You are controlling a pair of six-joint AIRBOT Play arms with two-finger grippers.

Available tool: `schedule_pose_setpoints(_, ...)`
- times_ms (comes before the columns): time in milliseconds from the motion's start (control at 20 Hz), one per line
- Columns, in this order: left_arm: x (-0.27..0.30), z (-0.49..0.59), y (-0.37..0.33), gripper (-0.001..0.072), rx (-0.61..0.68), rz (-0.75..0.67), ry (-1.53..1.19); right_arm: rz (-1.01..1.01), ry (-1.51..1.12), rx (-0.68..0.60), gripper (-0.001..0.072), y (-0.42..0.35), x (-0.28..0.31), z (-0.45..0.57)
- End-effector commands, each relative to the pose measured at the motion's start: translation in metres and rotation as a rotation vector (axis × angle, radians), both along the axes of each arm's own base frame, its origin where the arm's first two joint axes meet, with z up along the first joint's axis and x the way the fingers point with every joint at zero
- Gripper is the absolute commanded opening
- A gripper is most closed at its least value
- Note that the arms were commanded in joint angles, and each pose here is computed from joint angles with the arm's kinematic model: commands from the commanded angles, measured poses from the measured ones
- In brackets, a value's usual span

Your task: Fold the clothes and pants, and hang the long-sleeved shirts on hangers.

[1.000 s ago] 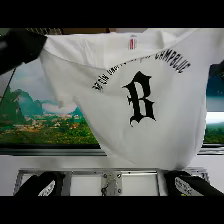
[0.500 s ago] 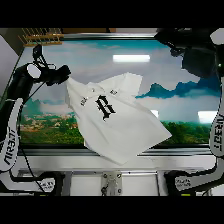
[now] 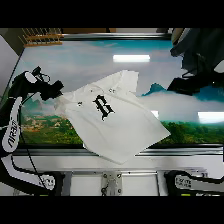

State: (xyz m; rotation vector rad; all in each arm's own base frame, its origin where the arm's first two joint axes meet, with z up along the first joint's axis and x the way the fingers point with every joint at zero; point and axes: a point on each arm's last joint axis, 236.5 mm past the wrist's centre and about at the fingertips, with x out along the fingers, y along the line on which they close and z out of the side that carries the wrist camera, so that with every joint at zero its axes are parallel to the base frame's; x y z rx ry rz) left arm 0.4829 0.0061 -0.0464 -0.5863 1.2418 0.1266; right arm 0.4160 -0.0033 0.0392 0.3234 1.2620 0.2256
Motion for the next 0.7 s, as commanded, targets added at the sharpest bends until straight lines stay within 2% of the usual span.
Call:
schedule_pose_setpoints(0, -0.007, -0.006, 0.000, 0.0008, -0.006, -0.007, 0.035, 0.043, 0.215, 0.020, 0.0591, 0.002, -0.090, -0.092)
schedule_pose_setpoints(200, -0.007, -0.006, -0.005, 0.0008, -0.007, -0.017, 0.035, 0.068, 0.337, 0.046, 0.0591, 0.016, -0.145, -0.146)
schedule_pose_setpoints(650, -0.008, -0.006, -0.005, 0.0008, -0.008, -0.019, 0.042, 0.058, 0.341, 0.045, 0.0588, 0.021, -0.145, -0.163)
